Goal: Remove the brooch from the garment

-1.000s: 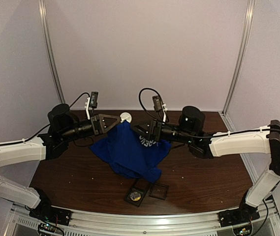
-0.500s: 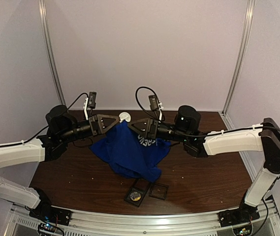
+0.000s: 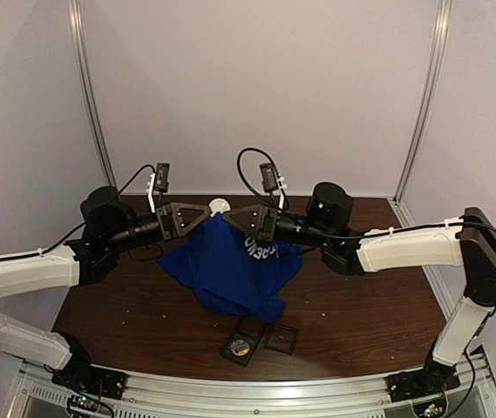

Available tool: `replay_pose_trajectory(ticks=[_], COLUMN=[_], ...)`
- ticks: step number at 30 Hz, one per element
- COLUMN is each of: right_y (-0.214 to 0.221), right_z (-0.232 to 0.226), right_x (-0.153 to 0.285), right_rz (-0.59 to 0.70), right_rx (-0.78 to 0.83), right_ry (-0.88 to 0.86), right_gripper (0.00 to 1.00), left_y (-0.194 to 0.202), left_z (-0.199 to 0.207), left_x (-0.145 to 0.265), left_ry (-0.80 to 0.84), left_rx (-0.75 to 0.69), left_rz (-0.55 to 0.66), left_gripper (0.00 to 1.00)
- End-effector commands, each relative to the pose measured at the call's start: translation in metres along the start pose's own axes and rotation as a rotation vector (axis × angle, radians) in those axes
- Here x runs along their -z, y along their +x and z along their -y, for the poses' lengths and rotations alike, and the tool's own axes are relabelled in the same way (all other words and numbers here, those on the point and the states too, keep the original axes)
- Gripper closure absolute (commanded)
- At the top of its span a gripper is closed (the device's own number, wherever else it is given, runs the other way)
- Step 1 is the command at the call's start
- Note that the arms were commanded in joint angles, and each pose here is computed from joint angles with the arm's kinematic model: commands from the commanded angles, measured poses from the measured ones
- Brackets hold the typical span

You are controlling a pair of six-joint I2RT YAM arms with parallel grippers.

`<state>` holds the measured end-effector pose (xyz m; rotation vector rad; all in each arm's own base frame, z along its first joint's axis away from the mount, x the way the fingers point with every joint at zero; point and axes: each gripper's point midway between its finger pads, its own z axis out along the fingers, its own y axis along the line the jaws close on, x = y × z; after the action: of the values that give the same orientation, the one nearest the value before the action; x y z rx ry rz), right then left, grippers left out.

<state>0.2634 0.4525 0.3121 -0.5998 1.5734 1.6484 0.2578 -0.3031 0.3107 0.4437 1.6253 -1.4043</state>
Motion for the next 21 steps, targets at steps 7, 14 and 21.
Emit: replay_pose_trajectory(ticks=[7,14,21], right_y=[0.008,0.026,0.043], right_z=[0.018,0.018,-0.006], right_x=[0.011,0.032,0.043], right_rz=[-0.135,-0.369,-0.516], right_rx=[0.08,0.129,0.099], right_ry=[0.104,0.078,-0.06], right_gripper=[1.0,1.0,1.0], left_y=[0.008,0.029,0.047], left_z=[0.0,-0.004,0.016], left_x=[0.013,0.023,0.021], left_ry=[-0.069,-0.178,-0.065], left_rx=[-0.031,-0.077,-0.084], left_rz=[-0.075,-0.333,-0.559], left_gripper=[0.23,0.09,0.3])
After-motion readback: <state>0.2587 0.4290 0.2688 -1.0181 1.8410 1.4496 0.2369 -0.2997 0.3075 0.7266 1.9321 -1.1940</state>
